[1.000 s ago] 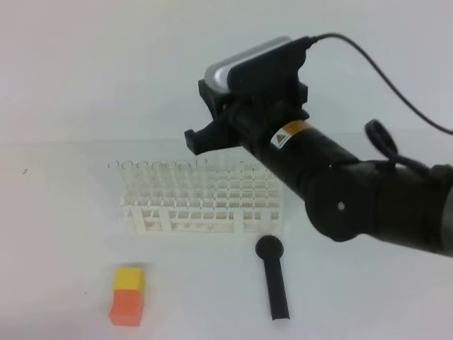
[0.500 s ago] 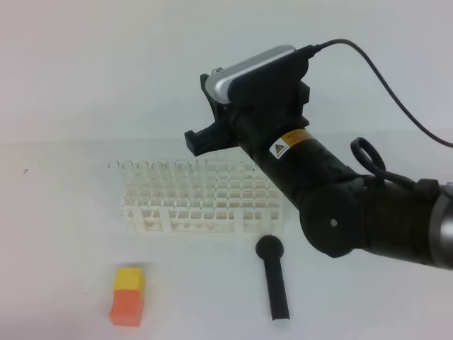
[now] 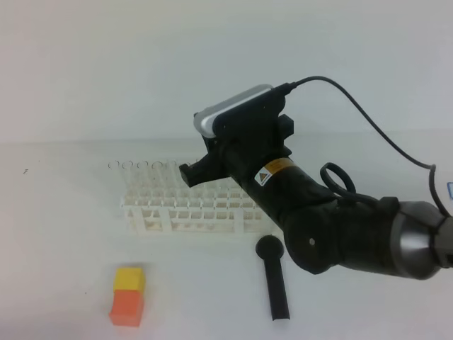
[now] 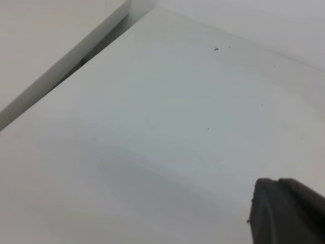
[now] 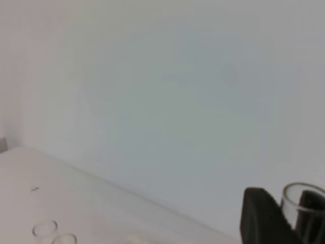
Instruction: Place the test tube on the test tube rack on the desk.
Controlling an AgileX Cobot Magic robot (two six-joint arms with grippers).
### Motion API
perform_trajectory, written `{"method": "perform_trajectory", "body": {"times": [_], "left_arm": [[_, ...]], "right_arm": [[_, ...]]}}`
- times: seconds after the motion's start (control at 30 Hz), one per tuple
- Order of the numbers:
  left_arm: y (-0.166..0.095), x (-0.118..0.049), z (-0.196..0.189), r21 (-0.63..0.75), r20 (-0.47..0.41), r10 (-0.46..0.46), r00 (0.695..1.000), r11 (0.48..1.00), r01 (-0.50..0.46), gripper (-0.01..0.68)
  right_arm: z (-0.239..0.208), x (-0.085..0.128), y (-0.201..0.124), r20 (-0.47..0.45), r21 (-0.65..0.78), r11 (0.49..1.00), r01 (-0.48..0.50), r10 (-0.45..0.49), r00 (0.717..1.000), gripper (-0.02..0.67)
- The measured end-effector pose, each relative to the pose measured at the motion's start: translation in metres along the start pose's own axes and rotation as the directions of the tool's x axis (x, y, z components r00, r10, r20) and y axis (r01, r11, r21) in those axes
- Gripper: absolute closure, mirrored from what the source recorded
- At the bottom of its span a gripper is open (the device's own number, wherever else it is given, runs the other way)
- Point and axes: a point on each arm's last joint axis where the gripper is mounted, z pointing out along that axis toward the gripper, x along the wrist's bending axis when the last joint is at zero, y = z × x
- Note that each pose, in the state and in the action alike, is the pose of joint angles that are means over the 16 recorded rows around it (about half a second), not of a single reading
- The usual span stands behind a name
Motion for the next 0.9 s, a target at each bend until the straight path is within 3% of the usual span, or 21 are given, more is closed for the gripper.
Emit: {"method": "perform_trajectory", "body": {"times": [0.9], "left_arm": [[0.0, 0.0, 0.0, -0.002, 0.001, 0.004, 1.0, 1.0, -0.004, 0.673]], "right_arm": [[0.006, 0.005, -0.026, 0.026, 0.023, 1.0, -0.014, 0.014, 1.0, 0.525]]}}
